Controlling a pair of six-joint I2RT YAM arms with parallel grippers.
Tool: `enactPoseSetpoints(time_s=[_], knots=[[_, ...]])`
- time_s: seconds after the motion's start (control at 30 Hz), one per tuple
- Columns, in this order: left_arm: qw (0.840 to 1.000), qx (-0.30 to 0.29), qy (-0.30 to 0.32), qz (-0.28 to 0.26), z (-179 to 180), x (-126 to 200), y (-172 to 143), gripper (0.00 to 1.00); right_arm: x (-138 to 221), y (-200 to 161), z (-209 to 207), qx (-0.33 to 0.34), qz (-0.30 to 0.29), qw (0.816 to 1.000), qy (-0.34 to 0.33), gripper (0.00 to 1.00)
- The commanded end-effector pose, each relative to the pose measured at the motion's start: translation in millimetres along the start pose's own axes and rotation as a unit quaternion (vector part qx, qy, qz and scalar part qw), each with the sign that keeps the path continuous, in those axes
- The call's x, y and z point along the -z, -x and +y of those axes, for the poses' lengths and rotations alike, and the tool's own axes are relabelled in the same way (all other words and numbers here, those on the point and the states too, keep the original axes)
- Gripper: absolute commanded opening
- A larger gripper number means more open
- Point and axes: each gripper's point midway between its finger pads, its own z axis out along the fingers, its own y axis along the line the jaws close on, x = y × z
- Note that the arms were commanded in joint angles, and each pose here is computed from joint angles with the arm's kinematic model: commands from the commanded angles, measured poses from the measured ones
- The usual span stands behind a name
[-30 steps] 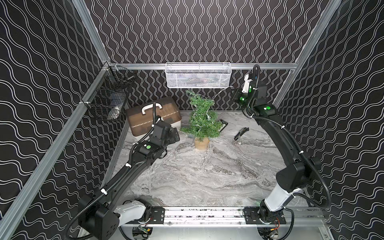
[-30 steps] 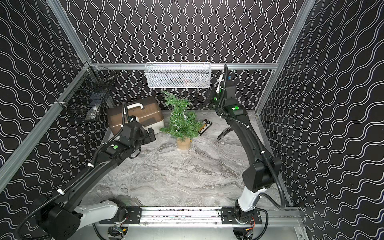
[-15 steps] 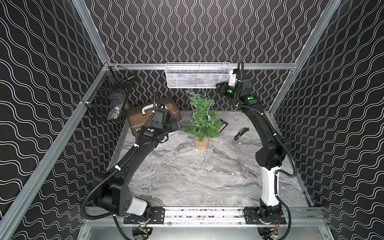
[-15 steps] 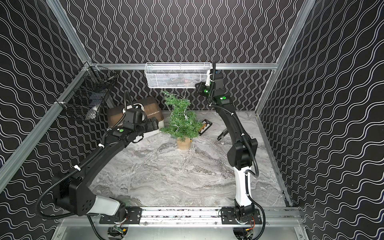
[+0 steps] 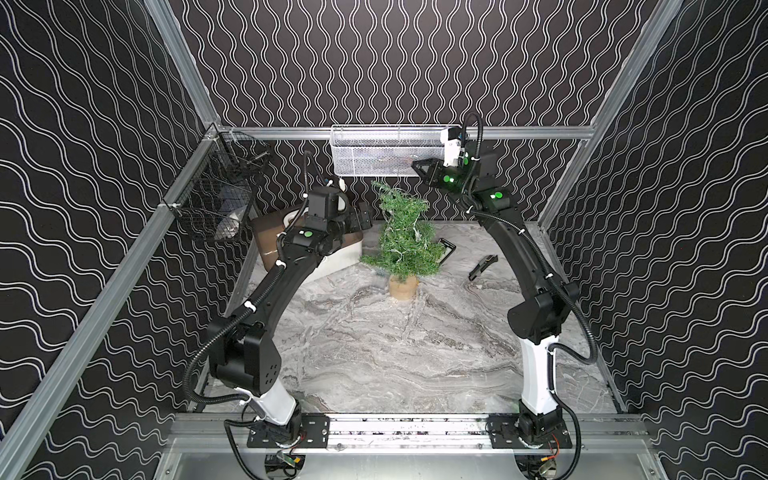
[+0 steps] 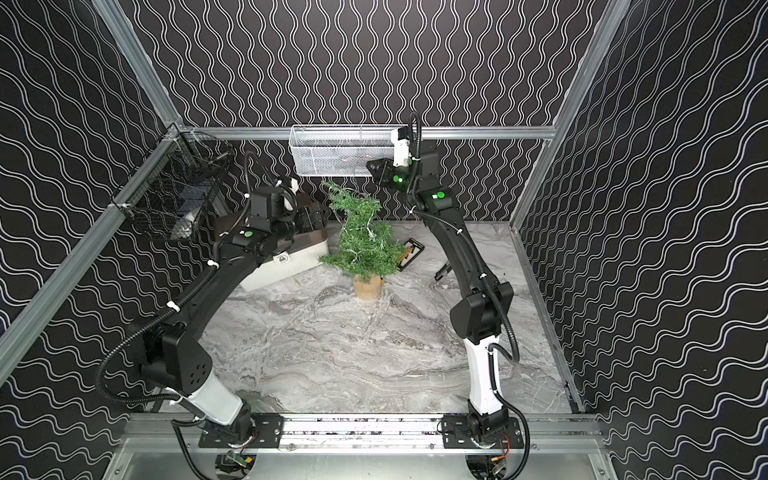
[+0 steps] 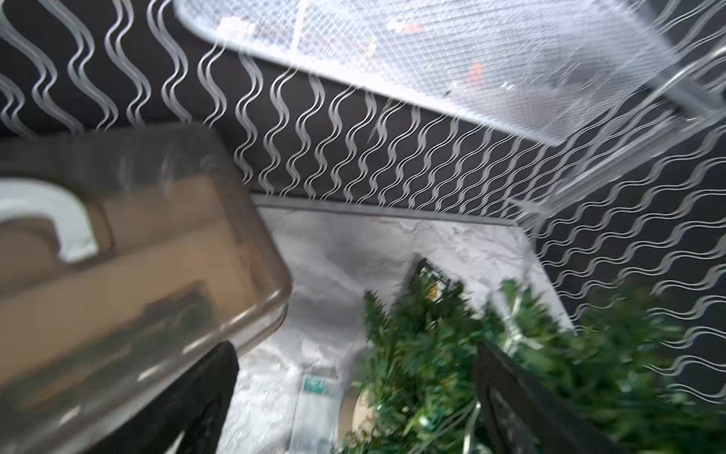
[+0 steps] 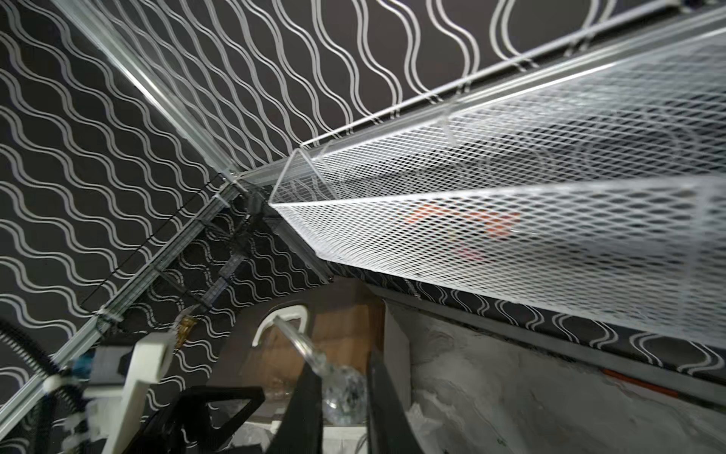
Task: Remove string lights from the small christmas tree
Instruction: Remove the light string from the Christmas tree.
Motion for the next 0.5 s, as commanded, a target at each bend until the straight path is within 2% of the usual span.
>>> enactPoseSetpoints(time_s=[0.0, 0.2, 0.47], knots=[[0.999, -0.026, -0.045, -0.016, -16.6, -1.1, 17.7, 0.97, -1.3, -4.9, 33.7, 0.026, 0.012, 0.999, 0.046, 0.00], [0.994, -0.027, -0.096, -0.037, -24.1, -0.2, 27.8, 0.96, -13.2, -35.3, 85.1, 0.045, 0.044, 0.993, 0.099, 0.00], [0.986, -0.053, -0.139, -0.072, -21.8, 14.4, 26.2, 0.98, -19.7, -48.7, 93.1, 0.053, 0.054, 0.992, 0.100, 0.00]])
